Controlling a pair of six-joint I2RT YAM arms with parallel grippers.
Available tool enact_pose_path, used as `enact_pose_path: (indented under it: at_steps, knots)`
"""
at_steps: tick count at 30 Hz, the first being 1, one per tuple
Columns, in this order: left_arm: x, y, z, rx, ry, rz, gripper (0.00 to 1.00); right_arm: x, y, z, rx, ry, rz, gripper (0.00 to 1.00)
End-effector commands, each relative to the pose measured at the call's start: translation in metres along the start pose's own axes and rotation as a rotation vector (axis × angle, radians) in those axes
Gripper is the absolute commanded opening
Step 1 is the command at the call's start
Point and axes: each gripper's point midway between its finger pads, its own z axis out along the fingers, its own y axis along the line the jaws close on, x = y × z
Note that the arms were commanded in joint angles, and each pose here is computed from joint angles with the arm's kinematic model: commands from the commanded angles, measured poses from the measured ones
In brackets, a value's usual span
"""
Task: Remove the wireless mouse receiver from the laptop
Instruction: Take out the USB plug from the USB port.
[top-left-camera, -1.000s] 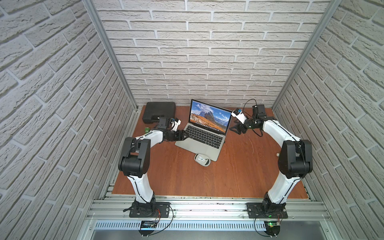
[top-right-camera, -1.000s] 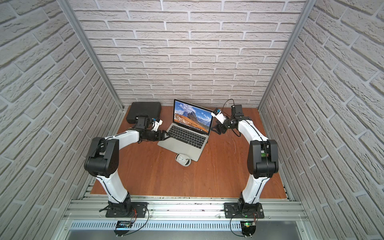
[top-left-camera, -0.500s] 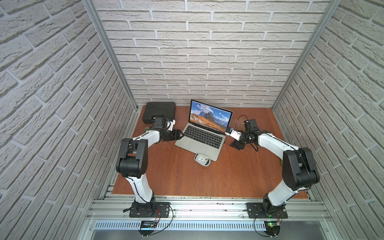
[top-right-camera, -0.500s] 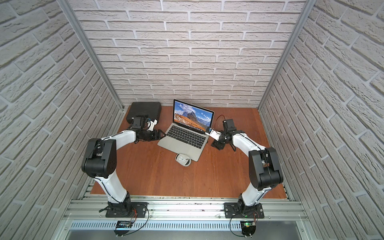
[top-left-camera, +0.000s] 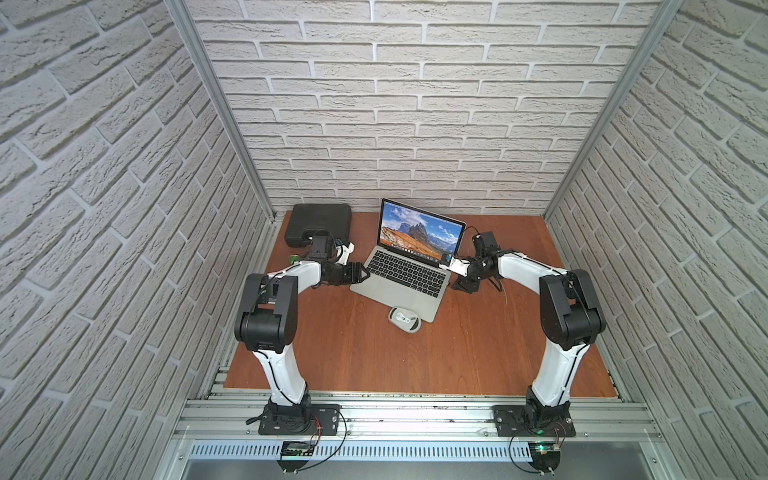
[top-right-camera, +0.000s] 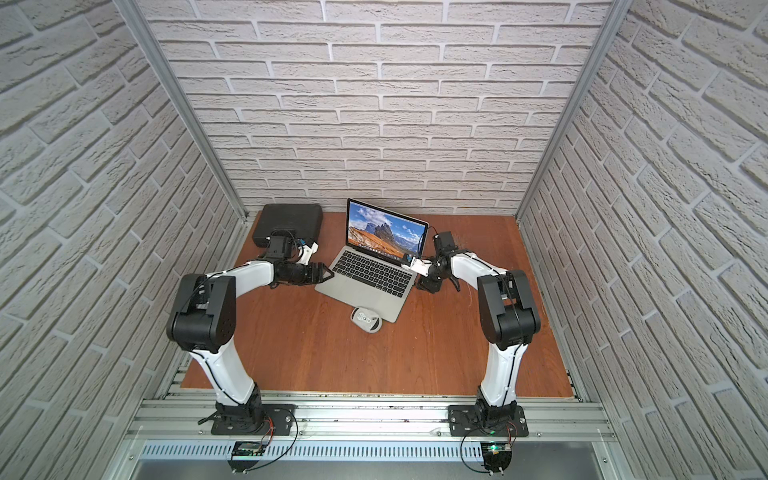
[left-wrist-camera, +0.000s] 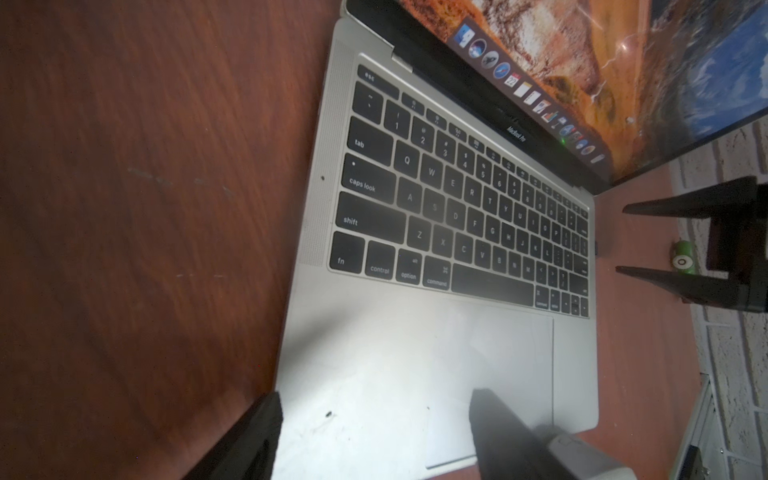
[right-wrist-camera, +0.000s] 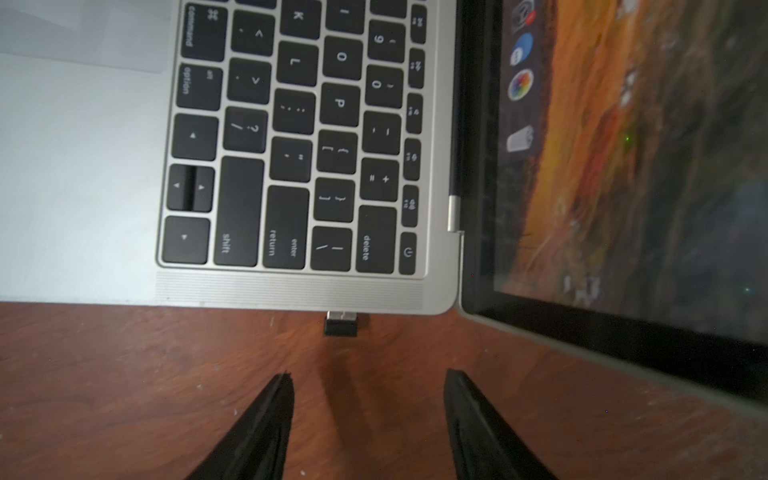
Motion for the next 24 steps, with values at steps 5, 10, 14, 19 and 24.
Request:
enact_pose_path:
  at_steps: [5,10,14,19,24]
  knots:
    - [0.009,-0.004,0.005,0.021,0.022,0.018,0.76,0.007,0.018,0.014,-0.138,0.104,0.080,0.62]
    - [0.011,-0.003,0.009,0.031,0.029,0.015,0.76,0.011,0.021,0.020,-0.154,0.154,0.102,0.63]
    - [0.009,-0.002,0.009,0.030,0.025,0.016,0.76,0.012,0.016,0.027,-0.153,0.191,0.114,0.62]
    - [0.008,-0.003,0.010,0.034,0.019,0.015,0.76,0.005,0.015,0.031,-0.159,0.194,0.120,0.62]
    - [0.009,-0.004,0.012,0.033,0.020,0.015,0.76,-0.004,0.013,0.032,-0.149,0.183,0.123,0.60]
